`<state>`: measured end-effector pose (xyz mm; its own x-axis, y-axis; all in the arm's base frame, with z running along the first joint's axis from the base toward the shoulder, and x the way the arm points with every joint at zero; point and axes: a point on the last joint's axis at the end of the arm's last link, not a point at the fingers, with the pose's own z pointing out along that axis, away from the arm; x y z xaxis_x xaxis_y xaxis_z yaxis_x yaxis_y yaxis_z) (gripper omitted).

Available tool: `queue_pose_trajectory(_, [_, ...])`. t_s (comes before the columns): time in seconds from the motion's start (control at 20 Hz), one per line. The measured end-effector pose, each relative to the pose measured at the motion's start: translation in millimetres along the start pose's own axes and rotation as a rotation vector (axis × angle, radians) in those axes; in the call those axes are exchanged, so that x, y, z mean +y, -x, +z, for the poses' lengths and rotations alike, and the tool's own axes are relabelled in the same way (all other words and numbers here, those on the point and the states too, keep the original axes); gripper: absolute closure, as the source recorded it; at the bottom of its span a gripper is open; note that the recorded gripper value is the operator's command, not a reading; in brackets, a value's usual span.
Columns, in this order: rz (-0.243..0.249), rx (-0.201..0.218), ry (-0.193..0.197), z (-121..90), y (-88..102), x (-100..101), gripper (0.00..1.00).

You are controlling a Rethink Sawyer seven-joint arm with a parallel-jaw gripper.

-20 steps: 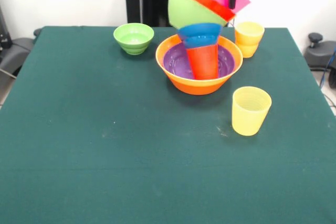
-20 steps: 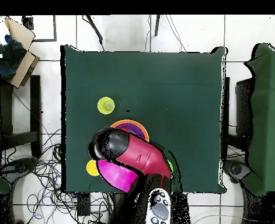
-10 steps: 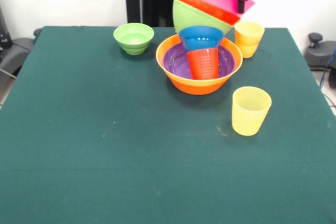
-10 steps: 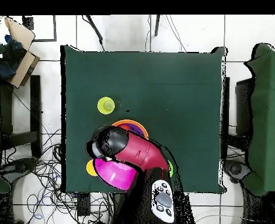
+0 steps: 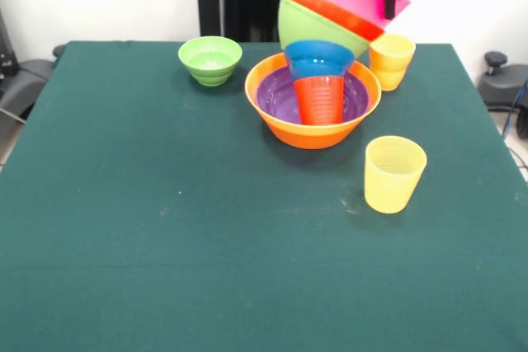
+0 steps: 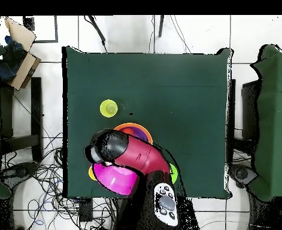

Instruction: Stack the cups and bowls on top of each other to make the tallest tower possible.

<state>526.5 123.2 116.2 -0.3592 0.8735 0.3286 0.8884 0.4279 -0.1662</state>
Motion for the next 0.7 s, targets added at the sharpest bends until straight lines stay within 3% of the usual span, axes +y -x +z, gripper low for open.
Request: queue_pose_trajectory(0.7, [-0.108,-0.096,-0.027,-12,0.0,-14,1.0])
